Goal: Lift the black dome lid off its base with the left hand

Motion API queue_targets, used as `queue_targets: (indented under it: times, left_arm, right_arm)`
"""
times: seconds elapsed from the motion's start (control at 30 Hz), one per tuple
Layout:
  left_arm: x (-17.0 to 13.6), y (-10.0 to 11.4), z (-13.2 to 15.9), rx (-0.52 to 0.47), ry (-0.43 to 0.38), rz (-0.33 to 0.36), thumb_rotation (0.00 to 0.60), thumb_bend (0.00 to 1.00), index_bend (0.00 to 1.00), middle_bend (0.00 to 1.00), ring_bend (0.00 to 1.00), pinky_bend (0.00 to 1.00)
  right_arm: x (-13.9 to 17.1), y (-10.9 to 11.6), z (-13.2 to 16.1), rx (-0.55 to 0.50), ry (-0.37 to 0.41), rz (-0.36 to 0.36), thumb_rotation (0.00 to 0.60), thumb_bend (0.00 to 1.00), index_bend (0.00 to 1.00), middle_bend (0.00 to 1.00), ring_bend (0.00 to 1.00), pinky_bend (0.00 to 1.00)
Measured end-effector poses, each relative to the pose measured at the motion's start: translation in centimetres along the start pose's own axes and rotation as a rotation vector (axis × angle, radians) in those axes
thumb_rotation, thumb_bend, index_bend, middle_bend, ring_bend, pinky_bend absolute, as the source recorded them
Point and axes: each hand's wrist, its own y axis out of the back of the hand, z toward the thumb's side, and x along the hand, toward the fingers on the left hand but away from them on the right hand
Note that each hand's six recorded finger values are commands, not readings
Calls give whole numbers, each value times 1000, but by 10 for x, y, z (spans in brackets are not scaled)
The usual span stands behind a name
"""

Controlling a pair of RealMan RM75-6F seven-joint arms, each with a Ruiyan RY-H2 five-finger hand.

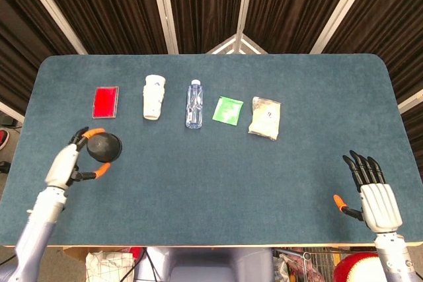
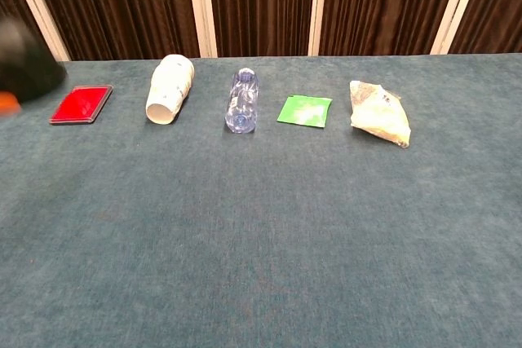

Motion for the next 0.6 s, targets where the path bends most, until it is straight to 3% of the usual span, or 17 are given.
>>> queue_targets:
  times: [0.13,0.27,0.6]
  left_arm:
    - [12,-32,2,-6,-15,-32,600,529,212,297,0,0]
    - [18,-38,2,-2,-16,-12,600,529,214,298,0,0]
    - [43,-59,-30,14,35,40,600,529,227,290,0,0]
  right_arm:
    - [-1,0,0,0,2,0,600,289,68,24,68,11]
    - [-3,-2,0,-2,3,7,600,288,68,24,68,11]
    - [-5,-6,-1,4,-2,18,600,288,68,24,68,11]
